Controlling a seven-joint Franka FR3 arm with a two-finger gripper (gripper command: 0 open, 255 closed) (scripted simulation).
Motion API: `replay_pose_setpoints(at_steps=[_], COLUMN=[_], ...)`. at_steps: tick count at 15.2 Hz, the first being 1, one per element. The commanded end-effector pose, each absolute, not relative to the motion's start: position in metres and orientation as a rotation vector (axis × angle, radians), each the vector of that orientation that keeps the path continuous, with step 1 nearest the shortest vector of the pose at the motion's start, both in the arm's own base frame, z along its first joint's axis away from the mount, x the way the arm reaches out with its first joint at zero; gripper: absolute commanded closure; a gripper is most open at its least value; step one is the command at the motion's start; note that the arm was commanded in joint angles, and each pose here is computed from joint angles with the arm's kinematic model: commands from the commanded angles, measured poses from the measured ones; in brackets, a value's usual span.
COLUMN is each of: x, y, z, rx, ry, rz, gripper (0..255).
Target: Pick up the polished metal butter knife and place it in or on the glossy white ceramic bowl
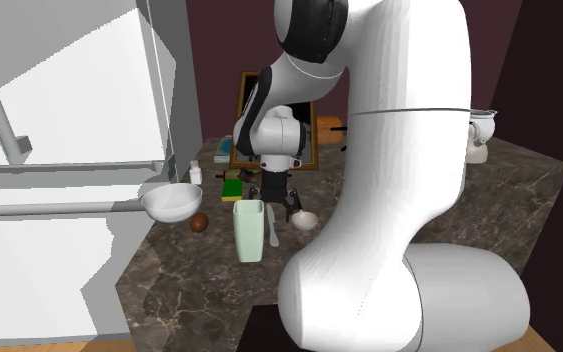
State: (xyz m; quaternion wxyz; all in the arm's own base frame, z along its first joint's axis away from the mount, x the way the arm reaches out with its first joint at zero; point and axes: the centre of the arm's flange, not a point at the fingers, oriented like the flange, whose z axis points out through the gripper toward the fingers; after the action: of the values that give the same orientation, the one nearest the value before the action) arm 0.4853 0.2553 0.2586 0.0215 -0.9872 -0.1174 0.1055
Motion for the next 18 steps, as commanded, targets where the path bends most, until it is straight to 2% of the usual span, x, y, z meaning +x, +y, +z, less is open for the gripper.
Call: replay_pose_setpoints(at_steps=[1, 6, 7, 18], x=[0.485, 0.485, 0.485, 0.485], y=[0.255, 0.255, 0.255, 0.255], z=[0.257, 0.257, 0.257, 0.268], rx=[-3.060, -3.060, -3.060, -3.060], ry=[-0.364, -0.364, -0.364, -0.364], rz=[0.326, 0.326, 0.326, 0.326], gripper=[0, 0, 255, 255])
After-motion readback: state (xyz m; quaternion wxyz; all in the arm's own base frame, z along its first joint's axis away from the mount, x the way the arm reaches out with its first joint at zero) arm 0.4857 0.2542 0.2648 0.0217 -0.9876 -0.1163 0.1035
